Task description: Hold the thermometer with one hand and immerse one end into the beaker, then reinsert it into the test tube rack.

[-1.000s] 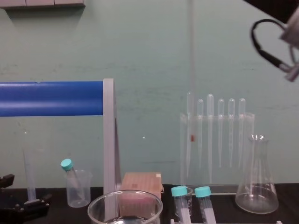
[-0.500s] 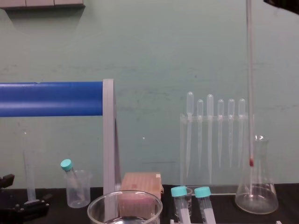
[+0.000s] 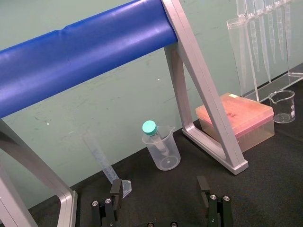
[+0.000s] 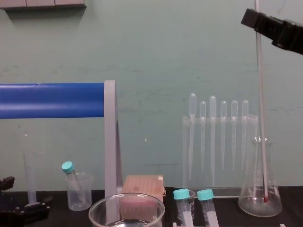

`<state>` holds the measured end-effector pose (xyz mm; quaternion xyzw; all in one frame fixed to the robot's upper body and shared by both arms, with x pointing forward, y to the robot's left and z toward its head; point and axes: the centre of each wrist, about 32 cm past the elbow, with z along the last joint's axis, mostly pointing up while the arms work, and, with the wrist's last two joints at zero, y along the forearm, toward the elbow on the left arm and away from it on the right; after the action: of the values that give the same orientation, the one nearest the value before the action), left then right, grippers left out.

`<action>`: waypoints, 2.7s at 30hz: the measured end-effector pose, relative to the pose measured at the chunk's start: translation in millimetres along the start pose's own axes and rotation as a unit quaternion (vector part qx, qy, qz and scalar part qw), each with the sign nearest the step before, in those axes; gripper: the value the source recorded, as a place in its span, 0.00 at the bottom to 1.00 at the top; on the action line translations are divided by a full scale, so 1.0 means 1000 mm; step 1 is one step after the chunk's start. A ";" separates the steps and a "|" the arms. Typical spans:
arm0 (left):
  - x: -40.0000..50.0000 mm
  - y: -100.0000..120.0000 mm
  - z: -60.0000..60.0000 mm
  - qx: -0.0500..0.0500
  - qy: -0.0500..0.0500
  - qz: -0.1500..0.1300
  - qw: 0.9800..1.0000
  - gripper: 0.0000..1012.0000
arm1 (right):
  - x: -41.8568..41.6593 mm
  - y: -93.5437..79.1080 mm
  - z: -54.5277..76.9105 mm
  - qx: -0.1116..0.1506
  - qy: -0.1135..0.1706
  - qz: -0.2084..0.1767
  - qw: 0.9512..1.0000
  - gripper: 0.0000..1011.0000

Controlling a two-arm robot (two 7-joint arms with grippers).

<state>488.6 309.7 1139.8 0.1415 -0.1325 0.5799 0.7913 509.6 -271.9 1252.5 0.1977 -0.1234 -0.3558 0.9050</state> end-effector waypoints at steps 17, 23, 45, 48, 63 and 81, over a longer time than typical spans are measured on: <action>0.0000 0.000 0.000 0.000 0.000 0.000 1.000 1.00 | 0.0089 -0.003 -0.020 -0.023 0.017 0.000 1.000 0.06; 0.0000 0.000 0.000 0.000 0.000 0.000 1.000 1.00 | 0.0097 -0.006 -0.025 -0.029 0.021 -0.004 0.999 0.06; 0.0000 0.000 0.000 0.000 0.000 0.000 1.000 1.00 | 0.0140 -0.011 -0.044 -0.052 0.038 0.001 0.998 0.06; 0.0000 0.000 0.000 0.000 0.000 0.000 1.000 1.00 | 0.0141 -0.012 -0.046 -0.055 0.039 0.003 0.998 0.06; 0.0000 0.000 0.000 0.000 0.000 0.000 1.000 1.00 | 0.0185 -0.015 -0.060 -0.069 0.047 0.015 0.996 0.06; 0.0000 0.000 0.000 0.000 0.000 0.000 1.000 1.00 | 0.0164 -0.019 -0.071 -0.089 0.065 0.012 0.994 0.06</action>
<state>488.6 309.7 1139.8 0.1415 -0.1325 0.5799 0.7913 535.8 -276.9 1182.4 0.1376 -0.0345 -0.3413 0.9292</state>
